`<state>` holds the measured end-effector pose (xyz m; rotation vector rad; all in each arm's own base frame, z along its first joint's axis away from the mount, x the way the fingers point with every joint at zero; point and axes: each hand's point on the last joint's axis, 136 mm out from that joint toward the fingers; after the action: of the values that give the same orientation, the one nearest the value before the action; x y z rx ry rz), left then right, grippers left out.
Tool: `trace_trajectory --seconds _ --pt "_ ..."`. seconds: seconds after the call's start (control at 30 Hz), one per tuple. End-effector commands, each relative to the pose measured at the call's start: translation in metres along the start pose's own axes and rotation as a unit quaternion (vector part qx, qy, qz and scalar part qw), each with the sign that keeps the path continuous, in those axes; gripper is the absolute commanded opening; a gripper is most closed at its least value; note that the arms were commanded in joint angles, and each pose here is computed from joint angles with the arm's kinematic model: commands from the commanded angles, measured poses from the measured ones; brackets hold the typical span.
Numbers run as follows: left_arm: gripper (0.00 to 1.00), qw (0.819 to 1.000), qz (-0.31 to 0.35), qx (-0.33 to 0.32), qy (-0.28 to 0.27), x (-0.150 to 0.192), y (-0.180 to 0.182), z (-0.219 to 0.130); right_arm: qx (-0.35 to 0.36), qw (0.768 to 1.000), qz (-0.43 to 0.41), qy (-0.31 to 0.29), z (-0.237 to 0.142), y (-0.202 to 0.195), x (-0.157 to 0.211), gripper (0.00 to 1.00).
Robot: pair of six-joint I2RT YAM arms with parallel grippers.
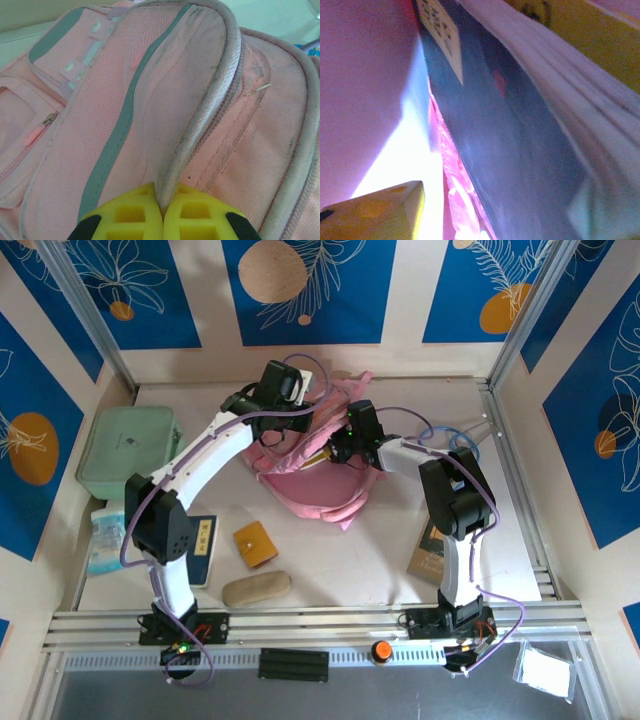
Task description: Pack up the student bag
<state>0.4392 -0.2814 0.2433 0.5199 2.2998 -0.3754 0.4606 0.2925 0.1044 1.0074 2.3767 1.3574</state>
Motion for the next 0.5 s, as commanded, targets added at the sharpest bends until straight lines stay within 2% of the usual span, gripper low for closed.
trace_trajectory --seconds 0.0,0.17,0.23,0.37,0.47 --pt "0.0 0.996 -0.028 -0.003 -0.08 -0.041 0.012 -0.028 0.04 0.999 -0.01 0.019 -0.02 -0.012 0.013 0.67" --pt "0.0 0.998 -0.024 -0.007 -0.065 -0.032 0.017 -0.017 0.119 0.992 -0.032 0.016 -0.039 -0.048 0.031 0.69" --pt "0.0 0.998 -0.024 -0.019 -0.056 -0.026 0.024 -0.012 0.123 0.992 -0.031 0.025 -0.046 -0.06 0.038 0.68" --pt "0.0 0.998 -0.033 -0.047 -0.04 -0.01 0.045 -0.005 0.102 0.992 -0.073 0.032 -0.069 -0.058 0.051 0.67" --pt "0.0 0.997 -0.039 -0.065 -0.026 0.008 0.06 -0.002 0.088 0.988 -0.124 0.006 -0.095 -0.052 0.053 0.68"
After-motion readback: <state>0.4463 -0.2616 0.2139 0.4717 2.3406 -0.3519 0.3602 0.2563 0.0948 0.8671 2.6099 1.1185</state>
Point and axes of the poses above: each hand's point on the last joint's axis, 136 mm out from that joint toward the fingers, its own z axis out along the fingers, its own y axis along the line the jaws close on, x = y × z, and after that the axes turned 5 degrees about z, right-handed
